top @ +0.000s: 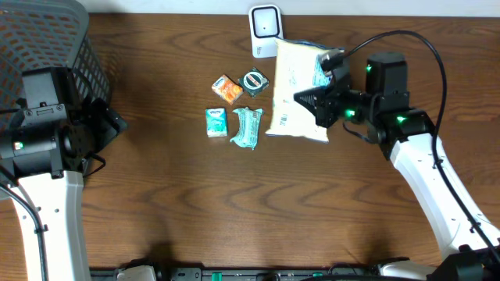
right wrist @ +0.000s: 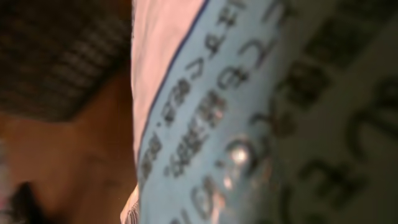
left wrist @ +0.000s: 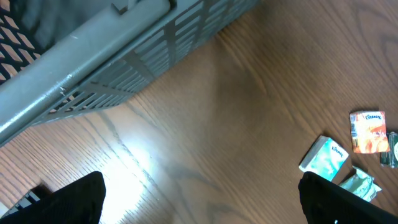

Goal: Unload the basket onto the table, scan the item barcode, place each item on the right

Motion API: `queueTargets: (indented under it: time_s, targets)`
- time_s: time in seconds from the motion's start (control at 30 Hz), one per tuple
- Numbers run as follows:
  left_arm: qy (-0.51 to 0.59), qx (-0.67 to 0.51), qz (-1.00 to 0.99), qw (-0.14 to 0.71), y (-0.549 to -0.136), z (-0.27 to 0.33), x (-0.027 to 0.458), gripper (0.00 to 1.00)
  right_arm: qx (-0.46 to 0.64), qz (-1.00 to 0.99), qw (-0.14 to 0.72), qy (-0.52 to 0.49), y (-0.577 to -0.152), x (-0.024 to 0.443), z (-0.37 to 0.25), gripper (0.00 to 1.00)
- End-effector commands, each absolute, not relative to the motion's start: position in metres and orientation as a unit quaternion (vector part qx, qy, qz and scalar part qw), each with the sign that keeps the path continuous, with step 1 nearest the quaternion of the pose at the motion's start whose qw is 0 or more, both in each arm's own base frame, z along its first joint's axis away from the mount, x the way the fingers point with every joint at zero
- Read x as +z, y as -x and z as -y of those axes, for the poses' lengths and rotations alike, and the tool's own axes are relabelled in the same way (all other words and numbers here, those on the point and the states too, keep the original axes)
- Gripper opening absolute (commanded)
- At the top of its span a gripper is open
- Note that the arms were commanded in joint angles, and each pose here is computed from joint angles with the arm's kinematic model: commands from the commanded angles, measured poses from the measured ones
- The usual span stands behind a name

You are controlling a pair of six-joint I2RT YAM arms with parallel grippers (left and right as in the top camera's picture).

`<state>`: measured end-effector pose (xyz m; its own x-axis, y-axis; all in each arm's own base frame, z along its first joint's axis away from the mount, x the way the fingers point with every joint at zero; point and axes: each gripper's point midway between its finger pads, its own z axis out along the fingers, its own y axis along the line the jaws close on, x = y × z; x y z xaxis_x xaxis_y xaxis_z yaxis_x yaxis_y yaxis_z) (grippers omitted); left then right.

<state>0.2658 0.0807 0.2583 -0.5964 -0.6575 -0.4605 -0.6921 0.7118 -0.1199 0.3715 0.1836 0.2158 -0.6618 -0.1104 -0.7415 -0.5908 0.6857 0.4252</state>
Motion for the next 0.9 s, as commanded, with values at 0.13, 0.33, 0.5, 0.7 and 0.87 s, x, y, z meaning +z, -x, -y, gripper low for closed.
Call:
queueTargets:
  time_s: [0.13, 0.33, 0.5, 0.7, 0.87]
  targets:
    - [0.384, 0.036, -0.890, 0.244, -0.265, -0.082, 0.259, 0.98, 0.063, -0.912, 0.382, 0.137, -0.397, 0.188, -0.126, 0.01]
    - [0.384, 0.036, -0.890, 0.244, -0.265, -0.082, 0.259, 0.98, -0.145, -0.906, 0.387, 0.088, -0.395, 0.191, -0.077, 0.01]
    - [0.384, 0.036, -0.890, 0.244, -0.266, -0.082, 0.259, 0.98, -0.263, -0.894, 0.356, 0.069, -0.391, 0.182, -0.046, 0.01]
    - [0.384, 0.036, -0.890, 0.244, -0.265, -0.082, 0.259, 0.98, -0.347, -0.888, 0.292, 0.080, -0.392, 0.144, -0.029, 0.01]
    - [0.384, 0.036, -0.890, 0.244, -0.266, -0.082, 0.259, 0.98, -0.363, -0.892, 0.247, 0.108, -0.391, 0.108, -0.033, 0.03]
